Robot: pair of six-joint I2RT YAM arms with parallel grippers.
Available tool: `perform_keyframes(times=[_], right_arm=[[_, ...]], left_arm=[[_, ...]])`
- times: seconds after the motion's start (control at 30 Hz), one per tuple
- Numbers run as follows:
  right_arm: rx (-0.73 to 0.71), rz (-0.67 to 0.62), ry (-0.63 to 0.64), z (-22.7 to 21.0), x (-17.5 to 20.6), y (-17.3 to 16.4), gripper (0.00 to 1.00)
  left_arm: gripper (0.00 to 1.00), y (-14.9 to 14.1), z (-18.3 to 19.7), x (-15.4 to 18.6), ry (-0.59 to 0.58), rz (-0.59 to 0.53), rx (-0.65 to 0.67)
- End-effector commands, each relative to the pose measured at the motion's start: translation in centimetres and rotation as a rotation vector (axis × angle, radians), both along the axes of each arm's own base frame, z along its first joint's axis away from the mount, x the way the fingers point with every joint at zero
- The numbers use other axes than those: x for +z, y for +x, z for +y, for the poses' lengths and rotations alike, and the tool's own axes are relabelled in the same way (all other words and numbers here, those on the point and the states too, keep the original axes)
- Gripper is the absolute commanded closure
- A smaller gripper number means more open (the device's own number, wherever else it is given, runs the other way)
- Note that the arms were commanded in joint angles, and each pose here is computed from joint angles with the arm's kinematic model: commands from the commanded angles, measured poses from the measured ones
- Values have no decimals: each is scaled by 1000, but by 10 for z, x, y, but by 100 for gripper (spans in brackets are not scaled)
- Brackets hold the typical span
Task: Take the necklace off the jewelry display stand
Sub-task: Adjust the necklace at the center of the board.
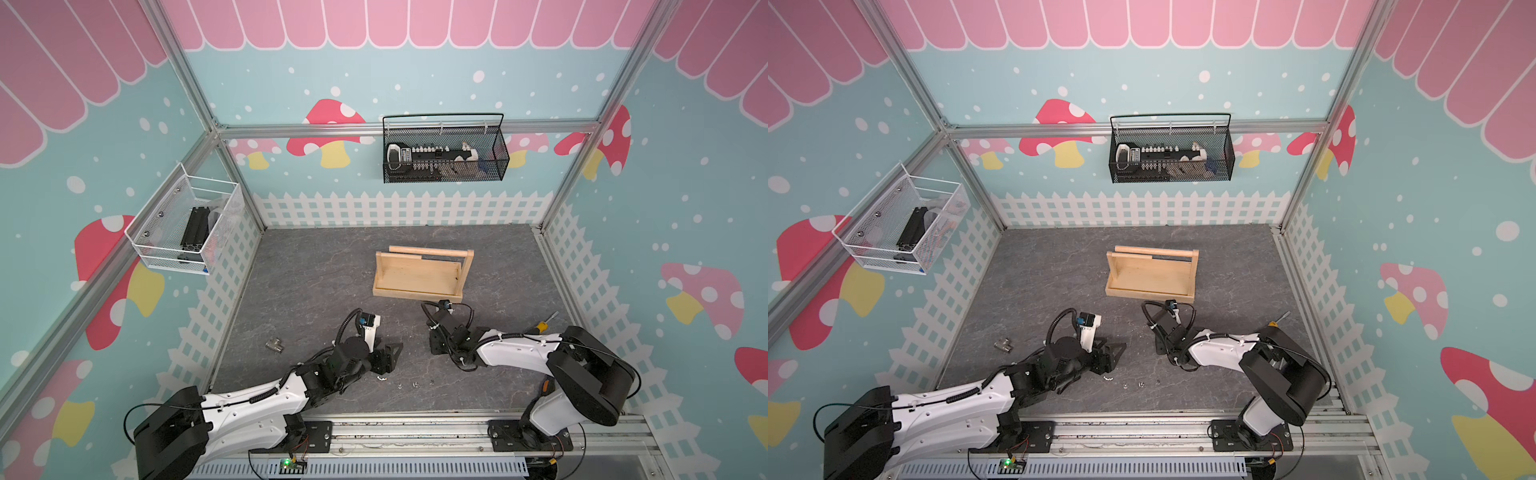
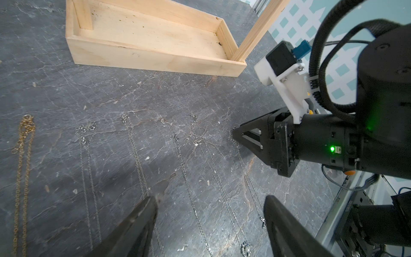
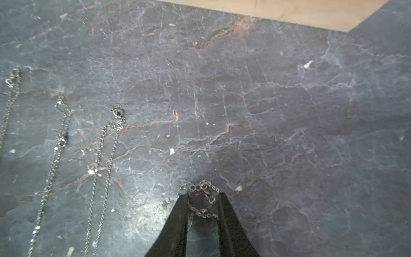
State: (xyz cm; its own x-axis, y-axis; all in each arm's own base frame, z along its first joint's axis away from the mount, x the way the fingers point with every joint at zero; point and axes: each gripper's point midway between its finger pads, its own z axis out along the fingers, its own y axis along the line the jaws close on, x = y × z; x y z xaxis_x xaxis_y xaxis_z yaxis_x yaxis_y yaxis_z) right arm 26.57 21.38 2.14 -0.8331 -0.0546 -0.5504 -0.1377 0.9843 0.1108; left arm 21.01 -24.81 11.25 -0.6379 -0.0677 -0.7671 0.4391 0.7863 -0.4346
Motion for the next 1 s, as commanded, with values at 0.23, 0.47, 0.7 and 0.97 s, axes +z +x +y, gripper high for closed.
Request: perform_keyframes(times=[0.23,0.47,0.7,0.97], right_arm=[[-31,12,-3,0,-11,7,74],[-30,18,-10,4,-15,19,74],[-26,24,-2,9,-17,30,74],[-28,27,2,12,-19,39,74]], left_arm=[[23,4,-2,11,-29,-19,9],[23,4,-1,8,-20,-17,11],[23,5,0,7,-9,-23,14],[23,6,-3,4,3,-20,10]])
